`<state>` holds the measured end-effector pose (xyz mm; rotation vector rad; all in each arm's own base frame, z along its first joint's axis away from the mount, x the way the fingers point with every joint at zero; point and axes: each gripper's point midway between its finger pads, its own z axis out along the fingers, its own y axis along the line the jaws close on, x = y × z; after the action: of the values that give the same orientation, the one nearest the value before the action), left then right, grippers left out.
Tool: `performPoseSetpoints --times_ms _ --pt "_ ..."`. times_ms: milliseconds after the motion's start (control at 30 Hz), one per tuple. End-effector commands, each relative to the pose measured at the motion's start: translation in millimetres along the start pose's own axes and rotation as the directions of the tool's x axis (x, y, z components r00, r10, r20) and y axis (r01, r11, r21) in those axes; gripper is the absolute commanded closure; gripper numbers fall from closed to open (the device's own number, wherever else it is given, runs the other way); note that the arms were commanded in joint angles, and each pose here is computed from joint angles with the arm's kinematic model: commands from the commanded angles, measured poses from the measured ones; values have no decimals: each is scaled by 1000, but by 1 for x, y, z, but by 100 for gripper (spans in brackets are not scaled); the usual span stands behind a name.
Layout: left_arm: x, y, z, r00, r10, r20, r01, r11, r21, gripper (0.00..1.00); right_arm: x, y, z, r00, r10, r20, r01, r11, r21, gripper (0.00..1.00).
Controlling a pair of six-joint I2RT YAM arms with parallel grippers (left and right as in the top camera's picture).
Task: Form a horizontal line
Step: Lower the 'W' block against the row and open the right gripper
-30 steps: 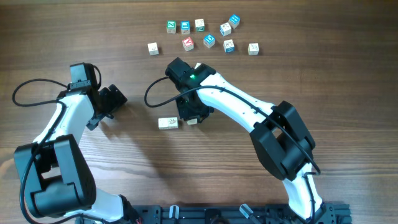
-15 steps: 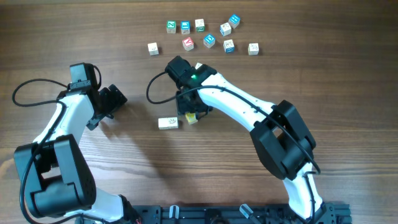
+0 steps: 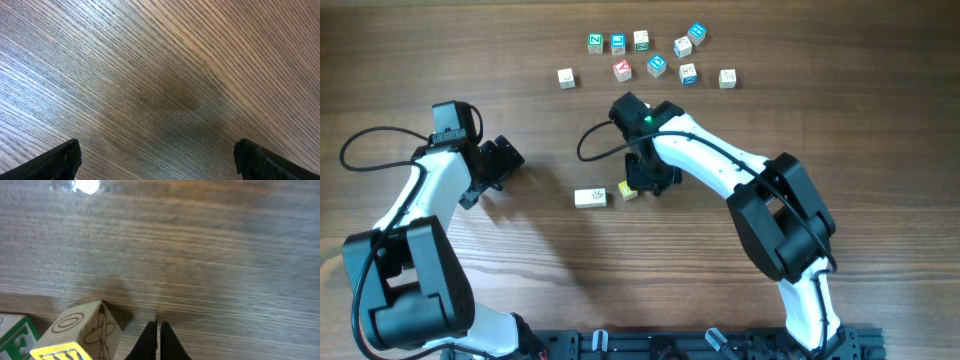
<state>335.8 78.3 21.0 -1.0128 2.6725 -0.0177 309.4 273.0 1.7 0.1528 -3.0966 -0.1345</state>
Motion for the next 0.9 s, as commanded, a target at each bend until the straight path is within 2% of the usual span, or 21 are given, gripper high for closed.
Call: performPoseSetpoints --times_ms 0,167,333,433,567,667,867 --pt "-3 -1 0 1000 9 5 -9 1000 -1 0 5 17 -3 1000 7 -25 -9 996 -92 94" --pt "-3 -1 0 1000 10 5 -10 1000 -1 0 7 29 -4 999 1 -45 -8 988 -156 95" --pt "-3 -1 0 1000 10 5 -10 1000 -1 0 12 34 -4 999 -16 -47 8 988 -155 94" --pt "-3 -1 0 1000 10 5 -10 1000 -1 0 3 22 -2 1000 -6 0 6 996 -89 93" --pt "-3 -1 0 1000 10 5 -10 1000 -1 0 -6 30 -3 999 -11 39 16 992 -122 91" --pt "-3 -1 0 1000 10 5 -10 1000 -1 0 -1 45 -5 1000 -24 7 25 980 -199 90" --pt "-3 -1 0 1000 10 5 -10 1000 -1 0 7 43 -5 999 -25 -22 21 983 -184 90"
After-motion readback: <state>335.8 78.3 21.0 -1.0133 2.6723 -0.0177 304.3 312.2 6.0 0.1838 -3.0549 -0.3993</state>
